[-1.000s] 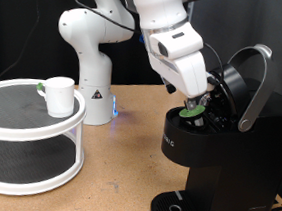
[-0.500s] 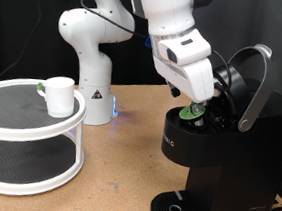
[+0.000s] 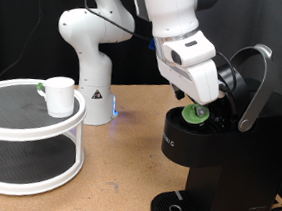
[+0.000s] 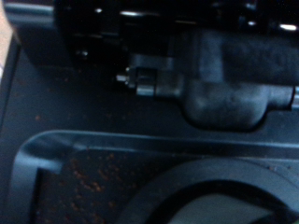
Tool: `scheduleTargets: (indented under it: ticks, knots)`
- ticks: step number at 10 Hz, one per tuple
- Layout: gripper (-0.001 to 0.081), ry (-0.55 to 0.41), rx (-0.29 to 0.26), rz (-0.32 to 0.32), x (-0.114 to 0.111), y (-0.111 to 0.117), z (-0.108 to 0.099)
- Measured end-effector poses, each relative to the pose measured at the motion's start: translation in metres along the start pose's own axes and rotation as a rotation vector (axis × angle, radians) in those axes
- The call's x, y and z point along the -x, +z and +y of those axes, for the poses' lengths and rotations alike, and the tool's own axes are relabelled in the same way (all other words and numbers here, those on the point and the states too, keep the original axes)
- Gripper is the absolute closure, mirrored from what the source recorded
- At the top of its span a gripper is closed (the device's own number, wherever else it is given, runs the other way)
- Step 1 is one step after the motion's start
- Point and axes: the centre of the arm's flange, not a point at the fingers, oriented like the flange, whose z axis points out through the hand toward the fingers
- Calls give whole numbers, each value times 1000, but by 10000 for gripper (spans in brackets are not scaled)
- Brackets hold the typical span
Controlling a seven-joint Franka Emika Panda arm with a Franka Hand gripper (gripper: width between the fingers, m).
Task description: Make a cup of coffee with the keurig machine
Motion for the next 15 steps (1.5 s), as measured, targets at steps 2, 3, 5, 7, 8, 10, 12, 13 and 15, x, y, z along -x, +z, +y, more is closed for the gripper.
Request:
scheduleTargets:
  ticks: [2, 3, 5, 7, 8, 10, 12, 13, 15]
  knots:
    - [-2, 1, -2, 3, -1, 0, -1]
    - [-2, 1, -3, 5, -2, 0, -1]
    - [-2, -2, -5, 8, -3, 0, -2]
    - [-2, -8, -11, 20, -6, -2, -5]
    - [-2, -11, -17, 28, -7, -2, -6]
    - [-2, -17, -24, 32, -9, -5, -8]
    - [-2, -18, -27, 31, -9, -6, -8]
    - [-2, -17, -28, 30, -9, -6, -7]
    - [-2, -11, -31, 28, -7, -6, -6]
